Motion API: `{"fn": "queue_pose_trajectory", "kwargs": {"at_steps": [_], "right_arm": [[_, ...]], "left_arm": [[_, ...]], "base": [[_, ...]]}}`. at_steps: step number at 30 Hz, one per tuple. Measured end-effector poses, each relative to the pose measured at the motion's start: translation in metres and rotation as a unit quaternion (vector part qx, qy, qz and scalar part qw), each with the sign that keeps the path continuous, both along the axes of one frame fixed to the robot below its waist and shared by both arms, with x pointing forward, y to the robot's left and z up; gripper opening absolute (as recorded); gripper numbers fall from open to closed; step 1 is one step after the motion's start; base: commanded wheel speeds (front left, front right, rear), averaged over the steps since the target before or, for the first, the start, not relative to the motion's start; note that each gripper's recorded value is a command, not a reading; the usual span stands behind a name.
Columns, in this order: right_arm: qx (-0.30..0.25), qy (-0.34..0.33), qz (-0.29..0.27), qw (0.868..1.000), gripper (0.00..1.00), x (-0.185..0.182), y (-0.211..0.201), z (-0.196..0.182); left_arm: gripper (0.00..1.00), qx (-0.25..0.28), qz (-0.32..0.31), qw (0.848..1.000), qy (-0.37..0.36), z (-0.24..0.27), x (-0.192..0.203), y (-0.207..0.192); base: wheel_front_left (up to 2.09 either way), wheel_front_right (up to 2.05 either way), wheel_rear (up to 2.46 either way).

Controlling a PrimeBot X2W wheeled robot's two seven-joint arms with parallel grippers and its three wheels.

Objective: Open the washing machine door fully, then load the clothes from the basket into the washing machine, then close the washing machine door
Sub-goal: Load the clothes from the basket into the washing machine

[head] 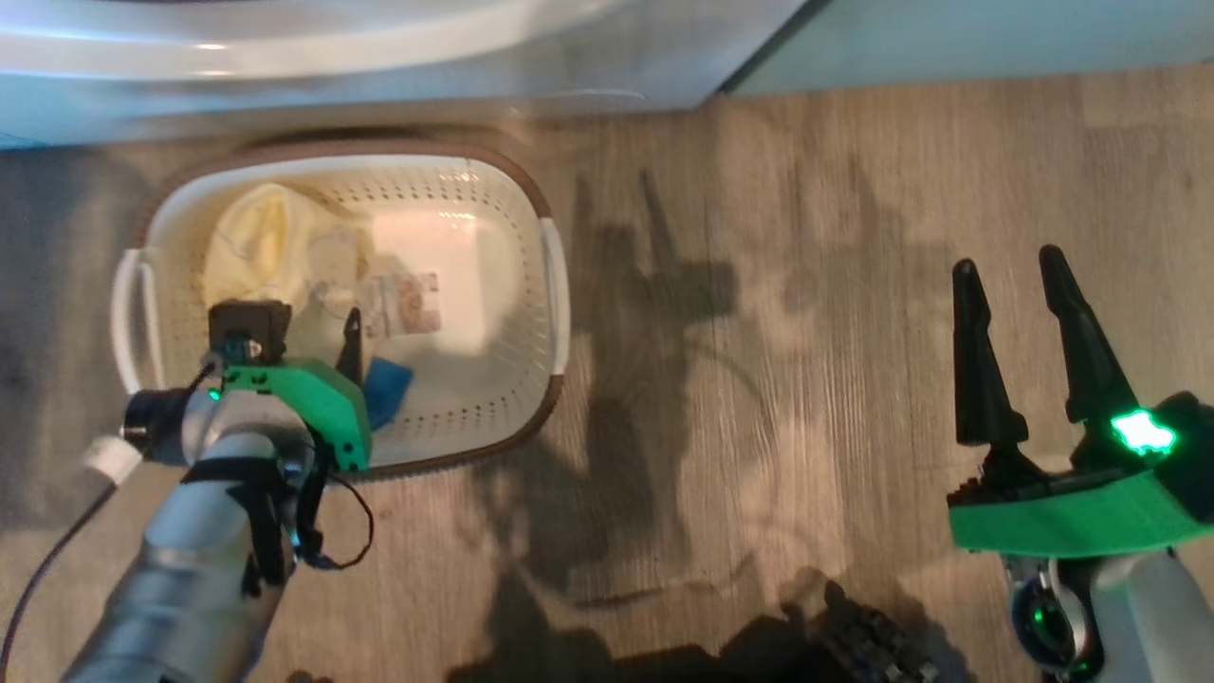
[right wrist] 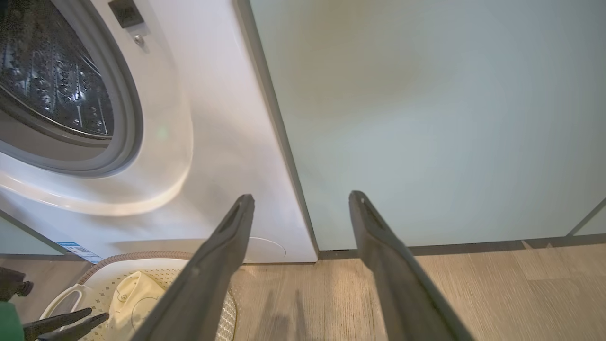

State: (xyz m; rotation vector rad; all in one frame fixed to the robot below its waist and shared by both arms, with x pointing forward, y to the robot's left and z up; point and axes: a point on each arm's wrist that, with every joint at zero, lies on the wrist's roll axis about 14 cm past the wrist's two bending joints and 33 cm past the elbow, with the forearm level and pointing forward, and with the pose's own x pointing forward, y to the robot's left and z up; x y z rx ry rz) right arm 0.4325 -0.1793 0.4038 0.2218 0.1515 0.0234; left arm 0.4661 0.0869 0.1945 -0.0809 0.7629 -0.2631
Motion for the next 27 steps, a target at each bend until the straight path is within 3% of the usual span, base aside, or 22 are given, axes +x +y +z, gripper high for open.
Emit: {"fn": "queue_pose_trajectory", "kwargs": {"at_steps": [16, 27], "right_arm": [[-0.001, 0.044, -0.013, 0.999, 1.0, 0.014, -0.013, -0.043], [0.014, 0.068, -0.003, 0.998, 1.0, 0.019, -0.005, -0.069]], "left_arm": [[1.0, 0.032, -0.027, 0.995, 0.095, -0.102, 0.006, -0.003], [1.0, 0.042, 0.017, 0.989, 0.143, -0.147, 0.009, 0.005]], "base": [[0.0, 0.0, 0.0], [0.0, 0.0, 0.0]]}}
